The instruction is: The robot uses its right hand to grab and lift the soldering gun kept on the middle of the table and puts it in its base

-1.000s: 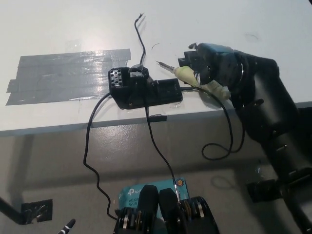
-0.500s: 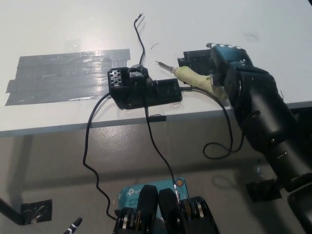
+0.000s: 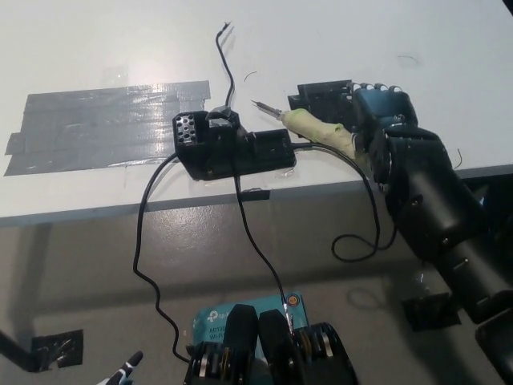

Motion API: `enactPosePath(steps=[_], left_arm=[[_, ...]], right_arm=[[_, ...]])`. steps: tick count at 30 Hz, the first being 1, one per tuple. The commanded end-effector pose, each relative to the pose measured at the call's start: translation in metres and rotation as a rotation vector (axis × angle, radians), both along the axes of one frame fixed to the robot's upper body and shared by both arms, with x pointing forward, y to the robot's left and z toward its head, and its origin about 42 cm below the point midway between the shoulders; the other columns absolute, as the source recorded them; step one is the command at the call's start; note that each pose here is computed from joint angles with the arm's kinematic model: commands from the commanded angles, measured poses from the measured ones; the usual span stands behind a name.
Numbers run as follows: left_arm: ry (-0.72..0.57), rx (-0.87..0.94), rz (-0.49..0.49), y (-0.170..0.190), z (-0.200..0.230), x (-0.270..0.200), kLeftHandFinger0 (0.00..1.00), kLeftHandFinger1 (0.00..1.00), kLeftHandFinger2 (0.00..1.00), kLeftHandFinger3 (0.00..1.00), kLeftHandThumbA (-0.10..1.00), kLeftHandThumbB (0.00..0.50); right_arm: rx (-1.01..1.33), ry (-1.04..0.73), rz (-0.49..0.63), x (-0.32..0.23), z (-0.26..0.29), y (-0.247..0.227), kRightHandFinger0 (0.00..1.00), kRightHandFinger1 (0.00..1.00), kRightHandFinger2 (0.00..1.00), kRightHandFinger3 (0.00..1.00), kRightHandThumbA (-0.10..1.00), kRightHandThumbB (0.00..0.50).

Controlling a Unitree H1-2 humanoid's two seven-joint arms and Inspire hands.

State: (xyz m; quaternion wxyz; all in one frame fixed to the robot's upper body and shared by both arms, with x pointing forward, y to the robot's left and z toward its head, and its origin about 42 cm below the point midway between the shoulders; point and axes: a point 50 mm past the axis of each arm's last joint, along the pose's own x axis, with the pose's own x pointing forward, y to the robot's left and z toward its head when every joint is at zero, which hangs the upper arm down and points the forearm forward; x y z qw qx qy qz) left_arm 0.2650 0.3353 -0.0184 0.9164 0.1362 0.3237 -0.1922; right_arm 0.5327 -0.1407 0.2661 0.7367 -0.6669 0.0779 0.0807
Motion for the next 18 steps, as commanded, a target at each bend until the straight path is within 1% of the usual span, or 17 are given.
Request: enactPosePath(steps=[1,2,3,5,6,7,8,9,11,12,13,14,15,16,18], left_arm=[[-0.033,0.004,-0.017,0.001,0.007,0.003,0.0,0.0,0.16,0.38,1.0,0.5],[-0.025,0.002,-0.016,0.001,0.006,0.003,0.0,0.0,0.18,0.38,1.0,0.5],[-0.023,0.0,-0.015,0.002,0.006,0.003,0.0,0.0,0.18,0.38,1.0,0.5],[-0.01,-0.001,0.007,0.004,0.003,0.0,0.0,0.0,0.15,0.36,1.0,0.5],[-0.01,0.0,0.008,0.004,0.003,0.0,0.0,0.0,0.15,0.36,1.0,0.5],[-0.005,0.004,0.0,0.004,0.003,-0.001,0.0,0.0,0.15,0.36,1.0,0.5],[-0.009,0.007,-0.004,0.004,0.003,-0.001,0.0,0.0,0.15,0.37,1.0,0.5],[0.0,0.006,-0.007,0.004,0.004,-0.001,0.0,0.0,0.15,0.38,1.0,0.5],[0.007,-0.001,0.005,0.005,0.002,-0.001,0.0,0.0,0.11,0.35,1.0,0.5],[0.012,-0.01,0.019,0.005,0.001,-0.001,0.0,0.0,0.1,0.34,1.0,0.5],[0.012,-0.01,0.017,0.005,0.001,-0.001,0.0,0.0,0.09,0.34,1.0,0.5],[0.008,-0.018,0.014,0.006,0.002,-0.002,0.0,0.0,0.1,0.34,1.0,0.5],[0.006,-0.021,0.014,0.006,0.002,-0.002,0.0,0.0,0.1,0.34,1.0,0.5],[0.01,-0.021,0.014,0.005,0.001,-0.002,0.0,0.0,0.13,0.35,1.0,0.5],[0.005,-0.007,0.017,0.005,0.002,-0.002,0.0,0.0,0.12,0.33,1.0,0.5]], right_arm=[[0.025,-0.079,-0.015,0.007,0.025,-0.007,1.0,1.0,1.0,1.0,0.43,0.382],[0.032,-0.118,-0.021,0.008,0.031,-0.009,1.0,1.0,1.0,1.0,0.44,0.344],[0.033,-0.137,-0.022,0.008,0.034,-0.01,1.0,1.0,1.0,1.0,0.44,0.341],[0.044,-0.176,-0.02,0.01,0.04,-0.011,1.0,1.0,1.0,1.0,0.43,0.295],[0.044,-0.179,-0.019,0.01,0.04,-0.011,1.0,1.0,1.0,1.0,0.43,0.292],[0.064,-0.209,-0.021,0.012,0.048,-0.012,1.0,1.0,1.0,1.0,0.39,0.234],[0.066,-0.257,-0.002,0.011,0.054,-0.012,1.0,1.0,1.0,1.0,0.31,0.219],[0.052,-0.305,0.011,0.011,0.058,-0.012,1.0,1.0,1.0,1.0,0.27,0.222],[0.057,-0.346,0.015,0.011,0.061,-0.01,1.0,1.0,1.0,1.0,0.19,0.203],[0.062,-0.365,0.02,0.011,0.064,-0.009,1.0,1.0,1.0,1.0,0.17,0.198],[0.065,-0.369,0.023,0.011,0.064,-0.009,1.0,1.0,1.0,1.0,0.16,0.178],[0.084,-0.381,0.04,0.01,0.066,-0.006,1.0,1.0,1.0,1.0,0.12,0.169],[0.091,-0.384,0.046,0.009,0.066,-0.005,1.0,1.0,1.0,1.0,0.11,0.162],[0.092,-0.385,0.051,0.009,0.067,-0.004,1.0,1.0,1.0,1.0,0.13,0.158],[0.109,-0.387,0.066,0.006,0.063,0.001,1.0,1.0,1.0,1.0,0.2,0.184]])
